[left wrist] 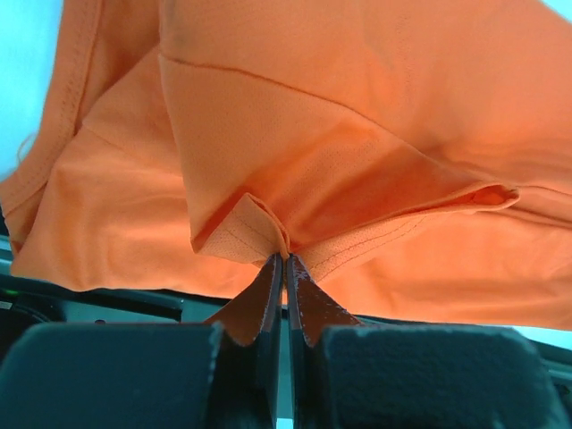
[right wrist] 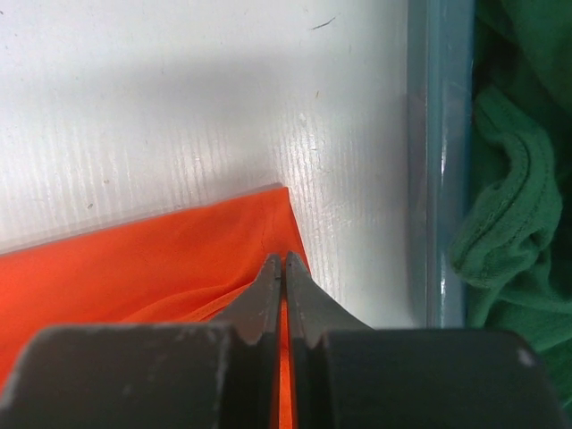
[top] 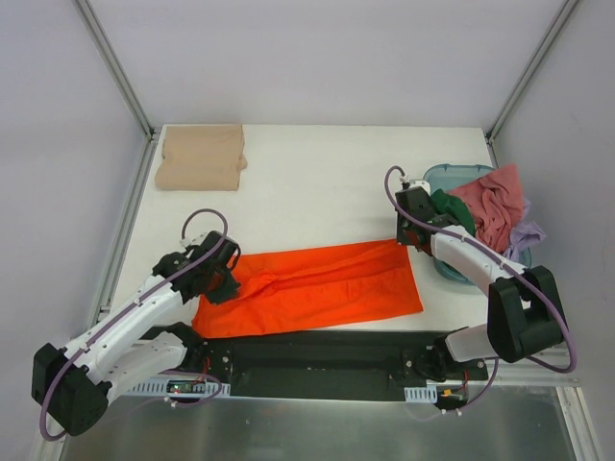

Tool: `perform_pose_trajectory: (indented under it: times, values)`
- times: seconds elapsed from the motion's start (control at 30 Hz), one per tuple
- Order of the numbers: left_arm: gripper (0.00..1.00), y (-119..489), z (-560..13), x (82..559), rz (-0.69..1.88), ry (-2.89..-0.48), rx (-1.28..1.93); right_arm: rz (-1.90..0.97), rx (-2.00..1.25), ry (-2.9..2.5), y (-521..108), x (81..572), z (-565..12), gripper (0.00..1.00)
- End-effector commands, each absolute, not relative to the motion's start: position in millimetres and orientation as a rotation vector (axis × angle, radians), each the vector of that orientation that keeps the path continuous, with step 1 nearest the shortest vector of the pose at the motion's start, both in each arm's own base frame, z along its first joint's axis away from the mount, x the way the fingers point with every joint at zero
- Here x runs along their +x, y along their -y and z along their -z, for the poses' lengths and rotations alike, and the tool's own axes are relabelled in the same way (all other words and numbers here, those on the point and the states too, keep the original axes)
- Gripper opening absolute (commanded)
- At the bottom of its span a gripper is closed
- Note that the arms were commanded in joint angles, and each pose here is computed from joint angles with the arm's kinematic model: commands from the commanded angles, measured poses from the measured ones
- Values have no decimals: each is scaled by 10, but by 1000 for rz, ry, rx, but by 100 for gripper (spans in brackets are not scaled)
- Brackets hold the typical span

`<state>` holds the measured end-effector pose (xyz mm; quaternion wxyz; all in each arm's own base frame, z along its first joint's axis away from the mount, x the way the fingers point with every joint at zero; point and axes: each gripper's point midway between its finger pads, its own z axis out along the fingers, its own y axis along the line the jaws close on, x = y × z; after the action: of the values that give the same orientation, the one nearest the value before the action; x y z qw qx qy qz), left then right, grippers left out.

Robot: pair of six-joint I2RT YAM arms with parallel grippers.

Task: Fold and stack the t-shirts
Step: Fold the other side of the tshirt into a rectangle, then rotate the tshirt 90 degrees

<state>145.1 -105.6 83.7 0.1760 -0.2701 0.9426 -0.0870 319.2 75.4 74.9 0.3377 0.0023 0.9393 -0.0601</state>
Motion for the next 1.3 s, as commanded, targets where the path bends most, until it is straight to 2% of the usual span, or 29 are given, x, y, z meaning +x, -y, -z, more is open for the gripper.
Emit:
perform_pose_trajectory:
  times: [0.0,0.03,0.13,0.17,0.2,0.23,0.27,0.37,0.43,0.47,0.5,0.53,0.67,0.8,0.97,1.1,1.27]
  values:
    - [0,1087,-719,1215,264,-2734,-815,178,70,-2448,-710,3182,-687,1]
    - [1,1070,-668,1171,253,-2748,-819,184,77,-2449,-696,3178,-686,1]
    - [15,1046,-597,1094,239,-2775,-821,218,111,-2454,-645,3144,-676,1]
    - [23,1054,-591,1074,248,-2786,-810,235,119,-2459,-619,3122,-680,3]
    - [32,1064,-599,1067,259,-2788,-798,250,133,-2462,-592,3106,-688,10]
    - [40,1078,-611,1058,275,-2795,-780,264,142,-2465,-571,3082,-704,24]
    - [50,1101,-650,1061,304,-2793,-756,271,161,-2457,-546,3069,-745,44]
    - [68,1178,-842,1128,402,-2749,-686,227,168,-2438,-574,3033,-862,58]
    - [84,1214,-998,1198,455,-2705,-620,135,126,-2418,-683,3029,-966,77]
    - [99,1224,-1083,1237,476,-2676,-597,67,91,-2411,-769,3021,-1010,88]
    - [99,1213,-1155,1293,475,-2643,-574,-6,54,-2391,-866,3025,-1081,99]
    - [99,1193,-1207,1344,464,-2614,-566,-98,3,-2376,-999,3013,-1141,96]
    - [99,1239,-1306,1598,439,-2546,-527,-531,-239,-2290,-1701,2850,-1353,96]
    - [99,1412,-1221,1896,385,-2585,-471,-757,-432,-2258,-2214,2610,-1353,96]
    - [99,1279,-813,2160,217,-2655,-585,-698,-380,-2382,-2287,2664,-985,96]
    - [99,968,-306,2088,154,-2749,-780,-563,-267,-2500,-2141,2735,-632,96]
    - [99,662,53,1975,77,-2772,-937,-382,-94,-2614,-1782,2780,-331,96]
